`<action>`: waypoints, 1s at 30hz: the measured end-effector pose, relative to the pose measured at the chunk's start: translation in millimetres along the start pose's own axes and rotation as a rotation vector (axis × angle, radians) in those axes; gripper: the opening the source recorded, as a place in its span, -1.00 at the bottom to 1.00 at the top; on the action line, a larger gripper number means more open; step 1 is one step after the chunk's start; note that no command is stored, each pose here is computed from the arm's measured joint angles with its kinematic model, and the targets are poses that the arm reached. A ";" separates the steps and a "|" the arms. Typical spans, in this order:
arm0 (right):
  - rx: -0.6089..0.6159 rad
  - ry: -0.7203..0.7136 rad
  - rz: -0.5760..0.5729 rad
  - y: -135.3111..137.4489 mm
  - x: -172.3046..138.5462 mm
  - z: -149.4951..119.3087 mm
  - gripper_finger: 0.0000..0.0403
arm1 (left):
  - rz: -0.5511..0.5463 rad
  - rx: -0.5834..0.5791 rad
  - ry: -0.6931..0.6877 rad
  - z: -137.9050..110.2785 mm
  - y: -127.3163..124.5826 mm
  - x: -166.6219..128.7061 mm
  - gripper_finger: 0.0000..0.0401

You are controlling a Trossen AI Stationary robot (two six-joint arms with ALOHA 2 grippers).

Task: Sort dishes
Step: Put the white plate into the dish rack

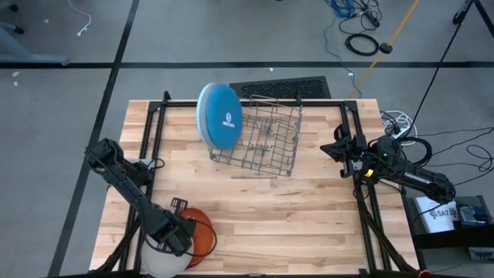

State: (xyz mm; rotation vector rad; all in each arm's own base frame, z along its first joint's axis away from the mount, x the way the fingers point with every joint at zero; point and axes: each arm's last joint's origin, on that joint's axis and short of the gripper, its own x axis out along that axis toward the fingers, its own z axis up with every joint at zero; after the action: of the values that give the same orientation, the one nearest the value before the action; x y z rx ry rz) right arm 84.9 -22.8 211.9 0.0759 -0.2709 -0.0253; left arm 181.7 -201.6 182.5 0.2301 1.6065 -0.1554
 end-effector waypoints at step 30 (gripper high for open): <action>-0.003 -0.009 0.002 0.2 0.0 0.9 -0.98 | 0.662 -0.087 -0.817 10.2 42.8 -193.0 -1.00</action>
State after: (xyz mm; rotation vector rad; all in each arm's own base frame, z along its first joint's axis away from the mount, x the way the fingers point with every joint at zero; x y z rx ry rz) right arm 84.6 -22.7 212.9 0.0722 -0.2802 -0.0246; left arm 209.4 -172.6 376.3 0.5375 0.6687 0.3031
